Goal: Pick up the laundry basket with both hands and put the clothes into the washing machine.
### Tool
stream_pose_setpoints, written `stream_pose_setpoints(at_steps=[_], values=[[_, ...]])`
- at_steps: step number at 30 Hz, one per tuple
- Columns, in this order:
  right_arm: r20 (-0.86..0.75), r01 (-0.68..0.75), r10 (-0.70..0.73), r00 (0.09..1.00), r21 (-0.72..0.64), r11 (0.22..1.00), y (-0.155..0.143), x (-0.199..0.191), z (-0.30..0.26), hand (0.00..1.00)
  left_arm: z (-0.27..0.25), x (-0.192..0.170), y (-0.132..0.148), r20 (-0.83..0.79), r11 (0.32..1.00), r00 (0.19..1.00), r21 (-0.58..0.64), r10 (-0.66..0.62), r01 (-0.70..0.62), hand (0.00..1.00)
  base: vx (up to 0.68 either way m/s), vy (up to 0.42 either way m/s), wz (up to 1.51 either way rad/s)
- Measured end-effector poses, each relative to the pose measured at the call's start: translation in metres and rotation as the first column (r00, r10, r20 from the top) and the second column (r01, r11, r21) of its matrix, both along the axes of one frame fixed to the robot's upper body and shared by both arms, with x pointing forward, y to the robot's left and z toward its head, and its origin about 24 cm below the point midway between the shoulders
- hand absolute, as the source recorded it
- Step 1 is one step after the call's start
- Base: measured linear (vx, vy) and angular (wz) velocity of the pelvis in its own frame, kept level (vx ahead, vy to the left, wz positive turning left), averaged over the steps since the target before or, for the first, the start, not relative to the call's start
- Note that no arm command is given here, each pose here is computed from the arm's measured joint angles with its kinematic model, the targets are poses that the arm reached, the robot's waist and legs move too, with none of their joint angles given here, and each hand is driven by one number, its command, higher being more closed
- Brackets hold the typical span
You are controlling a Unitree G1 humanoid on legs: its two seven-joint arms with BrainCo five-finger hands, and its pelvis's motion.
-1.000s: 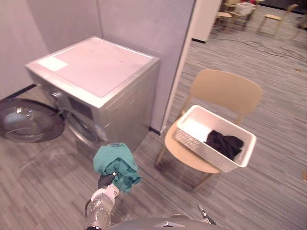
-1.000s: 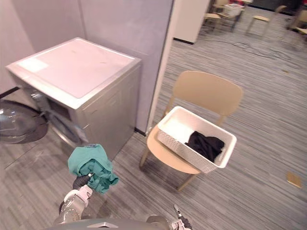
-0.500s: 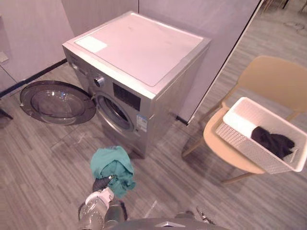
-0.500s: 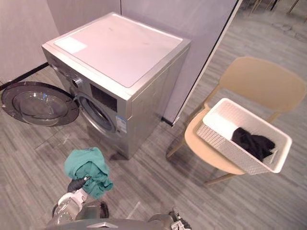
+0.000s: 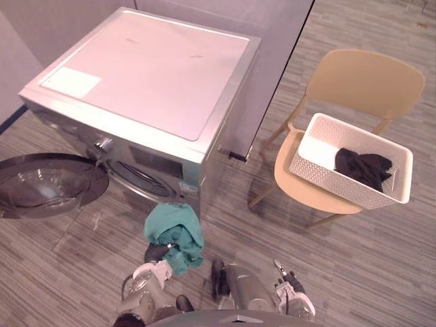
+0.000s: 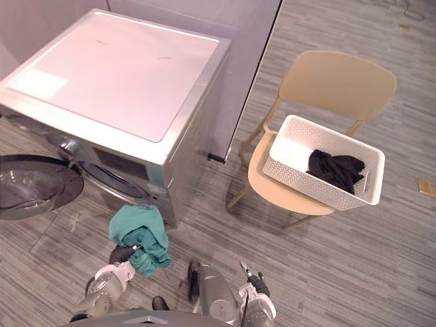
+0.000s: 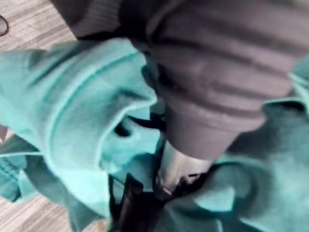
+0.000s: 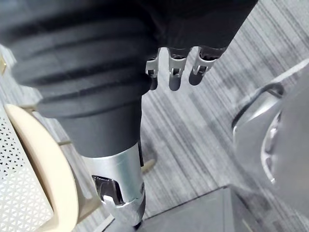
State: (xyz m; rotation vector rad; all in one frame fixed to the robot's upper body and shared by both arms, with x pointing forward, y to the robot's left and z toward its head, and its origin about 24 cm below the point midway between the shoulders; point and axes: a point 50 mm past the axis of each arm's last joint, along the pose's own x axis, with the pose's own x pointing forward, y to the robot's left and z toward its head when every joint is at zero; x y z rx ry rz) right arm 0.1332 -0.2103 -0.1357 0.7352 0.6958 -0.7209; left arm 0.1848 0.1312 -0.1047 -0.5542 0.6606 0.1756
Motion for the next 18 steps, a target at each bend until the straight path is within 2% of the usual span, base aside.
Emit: stream_pose_setpoints(at_steps=[4, 9, 14, 18], values=[[0.029, -0.020, 0.020, 0.999, -0.001, 1.000, 0.003, 0.013, 0.004, 0.00, 0.007, 0.011, -0.013, 0.037, 1.000, 0.999, -0.020, -0.021, 0.022, 1.00, 0.25, -0.024, -0.07], [0.028, -0.048, 0.049, 0.998, -0.042, 0.998, -0.004, 0.009, 0.006, 0.00, -0.001, -0.005, -0.019, -0.007, 0.999, 1.000, -0.036, -0.029, 0.029, 1.00, 0.12, 0.019, 0.07], [-0.081, -0.055, 0.051, 0.995, -0.052, 0.997, -0.013, -0.010, -0.005, 0.00, -0.002, -0.007, -0.018, -0.016, 0.999, 0.999, -0.033, -0.031, 0.031, 1.00, 0.06, 0.134, -0.35], [-0.165, -0.024, 0.017, 0.986, -0.039, 0.999, -0.016, -0.031, -0.015, 0.00, -0.003, -0.006, -0.019, -0.021, 0.999, 0.999, -0.032, -0.040, 0.040, 1.00, 0.11, 0.334, -0.32]])
